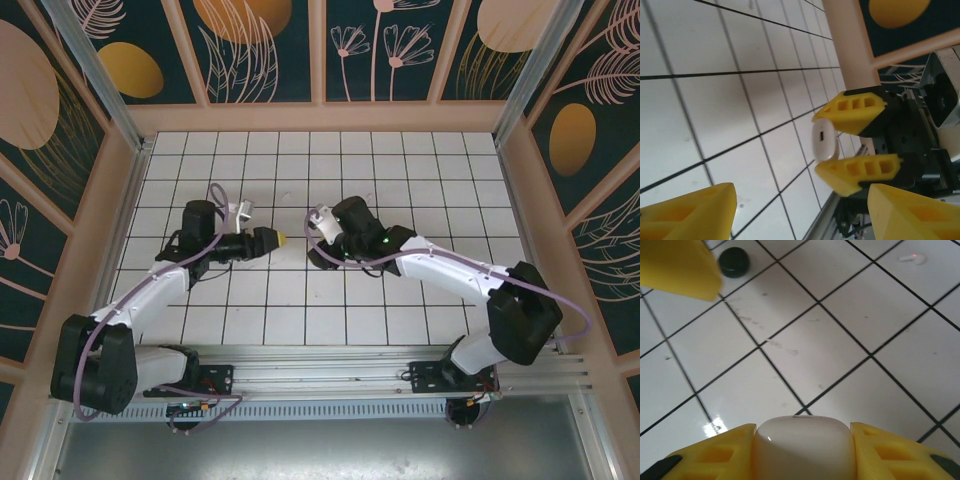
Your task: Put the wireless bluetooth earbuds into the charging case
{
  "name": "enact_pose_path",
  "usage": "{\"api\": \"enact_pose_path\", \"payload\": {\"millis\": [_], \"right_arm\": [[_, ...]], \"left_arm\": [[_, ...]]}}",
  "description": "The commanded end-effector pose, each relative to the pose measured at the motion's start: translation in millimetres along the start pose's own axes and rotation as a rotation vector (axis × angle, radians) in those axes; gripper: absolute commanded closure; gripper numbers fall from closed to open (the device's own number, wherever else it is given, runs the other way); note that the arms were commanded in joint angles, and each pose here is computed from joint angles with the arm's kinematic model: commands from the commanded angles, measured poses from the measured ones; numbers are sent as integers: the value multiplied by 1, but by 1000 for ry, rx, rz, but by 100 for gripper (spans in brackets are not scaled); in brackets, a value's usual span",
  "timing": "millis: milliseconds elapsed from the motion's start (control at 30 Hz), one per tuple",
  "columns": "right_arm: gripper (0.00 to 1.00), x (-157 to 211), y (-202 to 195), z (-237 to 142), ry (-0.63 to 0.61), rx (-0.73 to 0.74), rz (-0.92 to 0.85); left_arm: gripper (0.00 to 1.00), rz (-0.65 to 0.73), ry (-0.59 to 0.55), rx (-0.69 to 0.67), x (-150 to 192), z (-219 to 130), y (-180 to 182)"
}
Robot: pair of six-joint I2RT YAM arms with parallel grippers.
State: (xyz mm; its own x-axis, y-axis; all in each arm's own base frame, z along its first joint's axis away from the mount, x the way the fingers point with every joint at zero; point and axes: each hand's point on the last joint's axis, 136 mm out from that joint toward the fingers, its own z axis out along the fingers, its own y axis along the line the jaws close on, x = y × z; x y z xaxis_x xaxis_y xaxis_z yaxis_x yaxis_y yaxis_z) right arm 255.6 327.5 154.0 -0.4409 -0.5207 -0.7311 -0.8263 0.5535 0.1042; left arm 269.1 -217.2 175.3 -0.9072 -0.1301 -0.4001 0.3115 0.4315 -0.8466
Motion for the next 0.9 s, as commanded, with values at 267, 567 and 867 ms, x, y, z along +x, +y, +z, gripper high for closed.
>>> {"api": "enact_pose_path", "payload": {"millis": [267, 567, 867], "right_arm": [[64, -12, 42, -28, -117, -89, -77], [64, -4, 45, -35, -106, -65, -78], [64, 9, 43, -34, -103, -55, -71]], "left_arm": [[33, -22, 99, 95, 38, 43, -28], [47, -29, 165, 124, 45, 67, -40], [44, -71, 135, 64, 44, 69, -27]]}}
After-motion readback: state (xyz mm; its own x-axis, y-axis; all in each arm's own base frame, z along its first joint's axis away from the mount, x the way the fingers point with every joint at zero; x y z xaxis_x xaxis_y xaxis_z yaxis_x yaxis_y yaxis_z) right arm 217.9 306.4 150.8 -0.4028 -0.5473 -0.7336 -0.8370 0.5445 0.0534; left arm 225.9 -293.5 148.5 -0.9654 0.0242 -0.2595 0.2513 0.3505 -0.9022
